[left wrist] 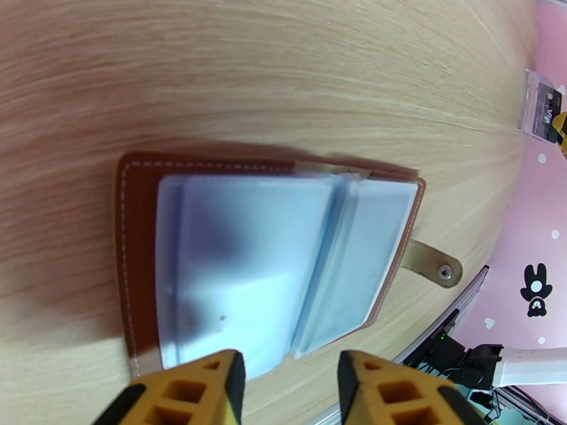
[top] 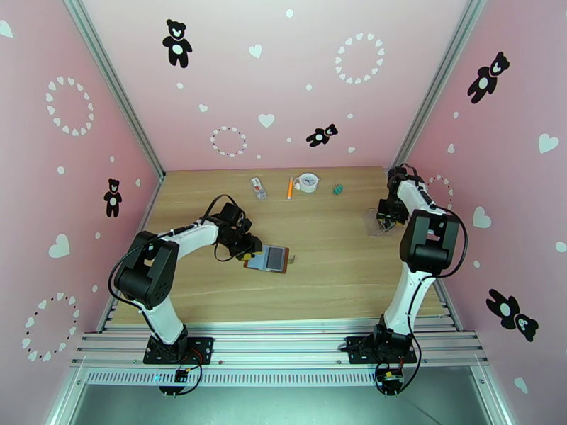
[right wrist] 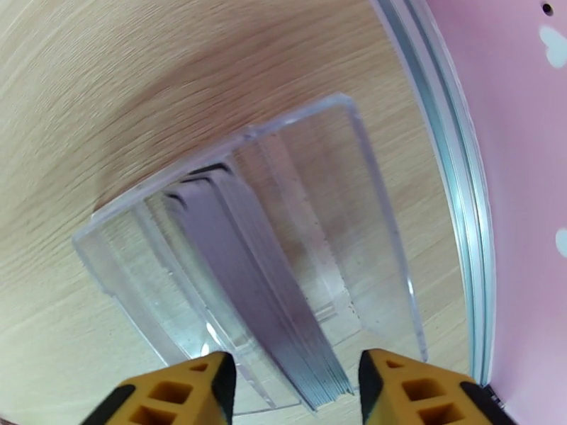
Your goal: Put the credit cards into the card holder
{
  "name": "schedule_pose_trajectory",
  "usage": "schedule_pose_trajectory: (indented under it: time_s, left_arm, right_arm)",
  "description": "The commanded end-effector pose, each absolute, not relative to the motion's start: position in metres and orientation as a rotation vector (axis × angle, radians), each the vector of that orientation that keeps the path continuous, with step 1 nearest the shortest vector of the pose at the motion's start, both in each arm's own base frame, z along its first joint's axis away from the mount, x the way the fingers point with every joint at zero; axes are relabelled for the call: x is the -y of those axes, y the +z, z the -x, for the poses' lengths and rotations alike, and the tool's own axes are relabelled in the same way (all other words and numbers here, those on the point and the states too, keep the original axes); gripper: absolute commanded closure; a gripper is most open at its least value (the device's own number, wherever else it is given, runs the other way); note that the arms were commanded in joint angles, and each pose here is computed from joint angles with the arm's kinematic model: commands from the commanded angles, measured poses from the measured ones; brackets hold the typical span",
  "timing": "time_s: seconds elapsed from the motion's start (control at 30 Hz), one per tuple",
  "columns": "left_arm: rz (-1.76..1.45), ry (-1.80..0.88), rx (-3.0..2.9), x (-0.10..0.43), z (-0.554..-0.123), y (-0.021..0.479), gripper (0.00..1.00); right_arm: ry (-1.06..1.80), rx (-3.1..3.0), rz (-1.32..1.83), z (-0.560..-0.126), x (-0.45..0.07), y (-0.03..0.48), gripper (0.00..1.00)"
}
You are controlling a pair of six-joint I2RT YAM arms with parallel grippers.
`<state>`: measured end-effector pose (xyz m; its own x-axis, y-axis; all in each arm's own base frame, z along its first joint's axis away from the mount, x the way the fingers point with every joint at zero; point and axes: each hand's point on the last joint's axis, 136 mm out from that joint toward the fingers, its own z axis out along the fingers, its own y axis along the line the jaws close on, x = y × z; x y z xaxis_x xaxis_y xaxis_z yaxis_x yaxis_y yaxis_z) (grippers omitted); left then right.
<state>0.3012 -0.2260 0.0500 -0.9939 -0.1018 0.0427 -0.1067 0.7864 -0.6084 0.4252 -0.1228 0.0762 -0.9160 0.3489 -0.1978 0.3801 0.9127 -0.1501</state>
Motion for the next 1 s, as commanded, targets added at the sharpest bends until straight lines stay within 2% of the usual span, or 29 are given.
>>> schedule_pose_trajectory:
  time_s: [0.0,0.23,0.43,0.8,0.97]
  left_arm:
    - [-0.165,0.997,2.979,0.222,-0.304,0.052,0.59]
    - [-0.165,0.986,2.982,0.221,-0.302,0.052,0.59]
    - [-0.178,0.996,2.989,0.221,-0.304,0.052,0.59]
    - [-0.204,1.01,2.993,0.219,-0.299,0.048,0.59]
    - [-0.197,1.013,2.995,0.217,-0.297,0.049,0.59]
  right_arm:
    - [-0.233,-2.925,-0.493,-0.436,0.121,0.072,0.46]
    - [0.054,-2.988,-0.431,-0.44,0.083,0.047,0.61]
    - [0.171,-3.007,-0.242,-0.442,0.02,0.047,0.68]
    - [0.299,-2.987,-0.079,-0.441,-0.141,0.054,0.71]
    - [0.274,-2.96,-0.089,-0.444,-0.173,0.064,0.69]
